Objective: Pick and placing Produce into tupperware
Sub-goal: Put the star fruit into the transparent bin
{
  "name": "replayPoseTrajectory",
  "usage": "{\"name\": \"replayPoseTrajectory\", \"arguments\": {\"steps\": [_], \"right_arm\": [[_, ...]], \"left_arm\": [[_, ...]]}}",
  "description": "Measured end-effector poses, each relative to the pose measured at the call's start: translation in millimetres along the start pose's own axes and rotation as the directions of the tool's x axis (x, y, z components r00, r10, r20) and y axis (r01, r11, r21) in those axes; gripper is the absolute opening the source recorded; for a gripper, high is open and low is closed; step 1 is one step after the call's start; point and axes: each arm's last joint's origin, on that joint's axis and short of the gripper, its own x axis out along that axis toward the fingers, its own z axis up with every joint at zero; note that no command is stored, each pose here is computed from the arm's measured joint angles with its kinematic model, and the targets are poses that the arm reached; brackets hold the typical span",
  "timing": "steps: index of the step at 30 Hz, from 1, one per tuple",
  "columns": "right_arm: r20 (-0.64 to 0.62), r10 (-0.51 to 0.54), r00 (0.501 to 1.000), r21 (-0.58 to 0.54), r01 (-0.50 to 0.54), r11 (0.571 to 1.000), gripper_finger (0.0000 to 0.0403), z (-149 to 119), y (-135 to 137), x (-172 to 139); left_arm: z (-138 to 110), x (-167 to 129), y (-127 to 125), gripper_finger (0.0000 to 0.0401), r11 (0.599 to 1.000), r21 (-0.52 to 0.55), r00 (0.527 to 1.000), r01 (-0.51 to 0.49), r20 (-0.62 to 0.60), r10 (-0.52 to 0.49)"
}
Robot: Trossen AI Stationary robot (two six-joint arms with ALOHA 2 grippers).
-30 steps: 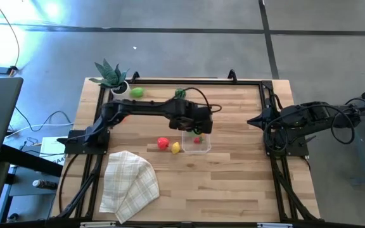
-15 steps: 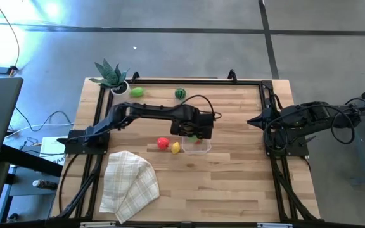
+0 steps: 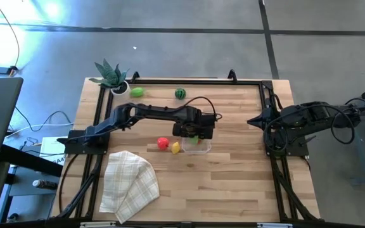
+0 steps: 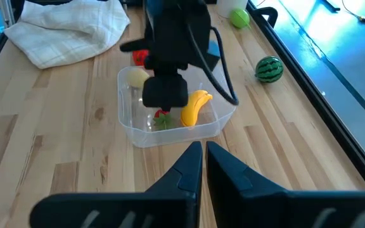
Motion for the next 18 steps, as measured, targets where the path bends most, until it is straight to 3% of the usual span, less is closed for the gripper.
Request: {"name": "replayPoseTrajectory", "arguments": {"steps": [12,18], "right_arm": [[0.000,0.000,1.000,0.000,0.000,1.000,0.0011,0.0,0.0,0.0],[0.000,0.000,1.000,0.000,0.000,1.000,0.0011,0.0,0.0,0.0]], "left_arm": [[3.6,2.0,1.6,0.0217,1.000,0.001,1.000,-0.015,0.022,0.015],[3.2,3.2,1.6,0.0201,1.000,-0.007,1.000,-0.018,0.023,0.018]]}}
